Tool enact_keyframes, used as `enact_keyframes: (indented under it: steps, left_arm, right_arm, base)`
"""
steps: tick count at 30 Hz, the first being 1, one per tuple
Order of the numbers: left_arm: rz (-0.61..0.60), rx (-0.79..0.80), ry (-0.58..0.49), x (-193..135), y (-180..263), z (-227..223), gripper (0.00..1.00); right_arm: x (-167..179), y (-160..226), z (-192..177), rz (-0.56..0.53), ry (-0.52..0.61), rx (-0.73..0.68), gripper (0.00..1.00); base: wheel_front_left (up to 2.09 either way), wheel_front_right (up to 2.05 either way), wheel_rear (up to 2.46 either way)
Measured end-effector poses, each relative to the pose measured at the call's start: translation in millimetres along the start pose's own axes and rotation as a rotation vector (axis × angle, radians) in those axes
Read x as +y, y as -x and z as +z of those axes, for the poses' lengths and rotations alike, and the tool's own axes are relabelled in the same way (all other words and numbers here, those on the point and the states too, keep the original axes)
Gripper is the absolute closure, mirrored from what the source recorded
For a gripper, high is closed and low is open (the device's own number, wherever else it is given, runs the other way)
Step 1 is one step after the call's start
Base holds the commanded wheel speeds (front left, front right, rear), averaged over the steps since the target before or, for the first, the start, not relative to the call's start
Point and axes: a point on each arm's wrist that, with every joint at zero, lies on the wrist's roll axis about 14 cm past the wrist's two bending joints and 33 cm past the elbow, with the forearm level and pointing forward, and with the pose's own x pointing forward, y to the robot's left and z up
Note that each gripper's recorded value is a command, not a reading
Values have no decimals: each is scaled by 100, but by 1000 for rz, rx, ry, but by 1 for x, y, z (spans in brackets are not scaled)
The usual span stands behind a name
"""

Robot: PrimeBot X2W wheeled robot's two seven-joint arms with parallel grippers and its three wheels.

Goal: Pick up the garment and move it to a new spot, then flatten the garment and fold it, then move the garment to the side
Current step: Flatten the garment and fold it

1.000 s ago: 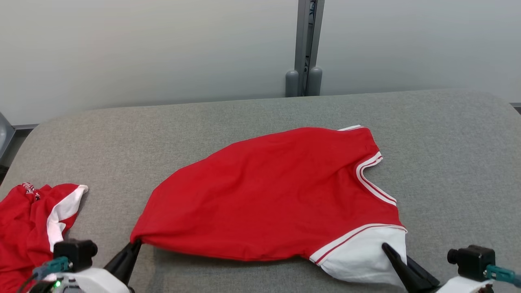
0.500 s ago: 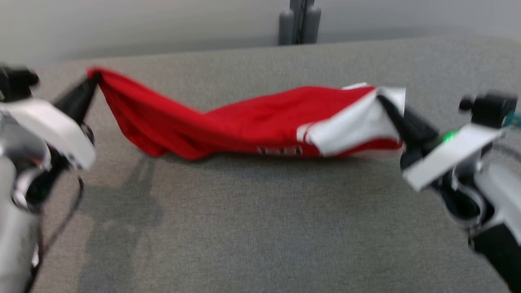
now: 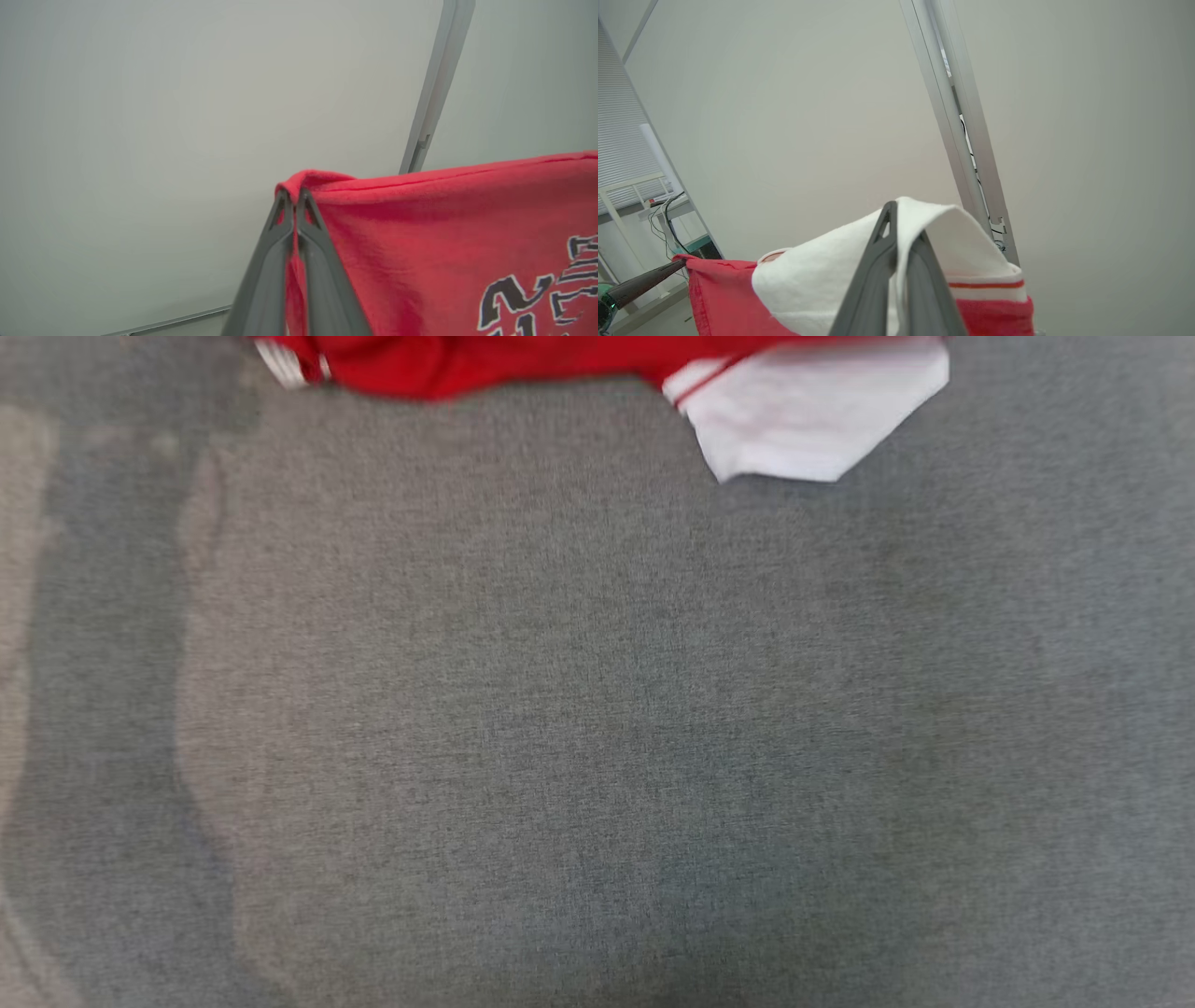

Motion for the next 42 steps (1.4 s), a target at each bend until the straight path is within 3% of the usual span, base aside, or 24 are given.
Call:
enact_keyframes:
  steps: [7, 14, 18, 32, 42]
  left_arm:
    - [31, -131, 52, 12, -39, 25, 100]
    - [33, -205, 67, 11, -49, 52, 100]
    - [27, -147, 68, 8, -52, 29, 100]
    - [-22, 194, 66, -2, -15, -78, 100]
    - [-115, 377, 95, -35, 69, -120, 100]
  right_arm:
    - [-6, -41, 24, 11, 23, -128, 100]
    - [7, -58, 106, 39, 91, -360, 100]
    - [18, -59, 103, 61, 91, -386, 100]
    - [4, -19, -15, 36, 113, -29, 100]
    - [31, 77, -85, 41, -16, 317, 100]
  base:
    - [0, 0, 0]
    - [0, 0, 0]
    - [0, 0, 0]
    - [0, 0, 0]
    - [0, 0, 0]
